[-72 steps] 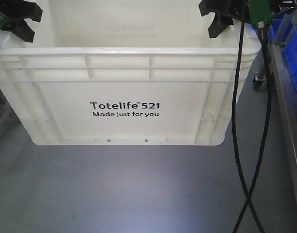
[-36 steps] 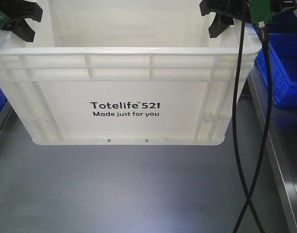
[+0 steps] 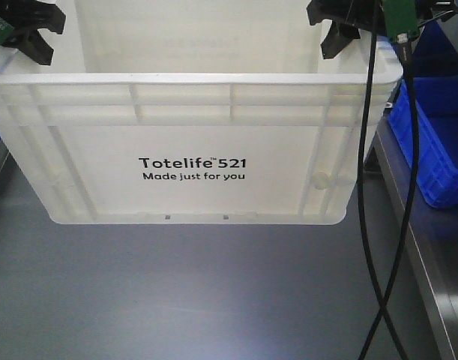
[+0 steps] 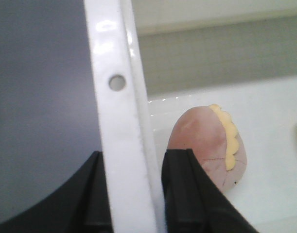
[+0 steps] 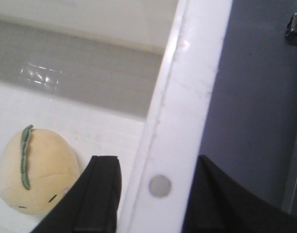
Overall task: Place moving items into box and shelve
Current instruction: 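Hold the crate with both grippers while the base drives away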
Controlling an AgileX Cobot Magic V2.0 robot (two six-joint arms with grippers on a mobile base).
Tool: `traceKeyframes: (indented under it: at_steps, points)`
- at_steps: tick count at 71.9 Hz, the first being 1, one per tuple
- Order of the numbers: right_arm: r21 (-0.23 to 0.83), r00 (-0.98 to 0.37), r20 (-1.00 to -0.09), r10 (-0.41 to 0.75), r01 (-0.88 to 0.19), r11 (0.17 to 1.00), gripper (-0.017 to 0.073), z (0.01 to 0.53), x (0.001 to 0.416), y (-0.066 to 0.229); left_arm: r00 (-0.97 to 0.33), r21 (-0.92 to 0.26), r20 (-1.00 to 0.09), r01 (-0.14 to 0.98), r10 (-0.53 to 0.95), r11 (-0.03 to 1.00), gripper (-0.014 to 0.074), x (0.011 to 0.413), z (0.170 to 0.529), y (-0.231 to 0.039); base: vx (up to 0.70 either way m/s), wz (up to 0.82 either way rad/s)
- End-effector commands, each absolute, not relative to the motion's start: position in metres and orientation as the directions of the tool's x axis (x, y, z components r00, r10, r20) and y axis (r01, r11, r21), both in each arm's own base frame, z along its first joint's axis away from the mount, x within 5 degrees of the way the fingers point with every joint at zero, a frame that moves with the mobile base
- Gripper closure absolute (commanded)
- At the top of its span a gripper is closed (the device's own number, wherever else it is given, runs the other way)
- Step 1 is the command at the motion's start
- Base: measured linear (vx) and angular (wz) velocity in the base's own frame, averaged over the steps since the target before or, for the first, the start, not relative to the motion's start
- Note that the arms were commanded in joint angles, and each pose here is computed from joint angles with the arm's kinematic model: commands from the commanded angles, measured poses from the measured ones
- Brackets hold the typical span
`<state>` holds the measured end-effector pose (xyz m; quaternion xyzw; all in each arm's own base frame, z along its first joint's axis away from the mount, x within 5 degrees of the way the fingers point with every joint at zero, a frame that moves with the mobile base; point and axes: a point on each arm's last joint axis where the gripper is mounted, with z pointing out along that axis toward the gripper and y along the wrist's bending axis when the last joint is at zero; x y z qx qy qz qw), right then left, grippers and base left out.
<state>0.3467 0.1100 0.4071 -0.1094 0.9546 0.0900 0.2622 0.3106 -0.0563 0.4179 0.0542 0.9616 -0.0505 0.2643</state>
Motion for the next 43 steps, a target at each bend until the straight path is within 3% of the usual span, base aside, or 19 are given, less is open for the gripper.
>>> traceKeyframes:
  at_steps: [1,43]
  points:
    - [0.12,-0.777,-0.609,-0.162,-0.292,0.949,0.0562,0.4414,0.3267,0.1054,-0.743,-0.081,-0.666,0.153,0.061,0.985,0.0594,0.2993,0.4509,-0.0559,0.44,-0.11]
    - [0.12,-0.777,-0.608,-0.162,-0.292,0.949,0.0562,0.4414,0.3267,0.1054,-0.743,-0.081,-0.666,0.153,0.061,0.985,0.0594,0.2993,0.4509,-0.0559,0.45,-0.08]
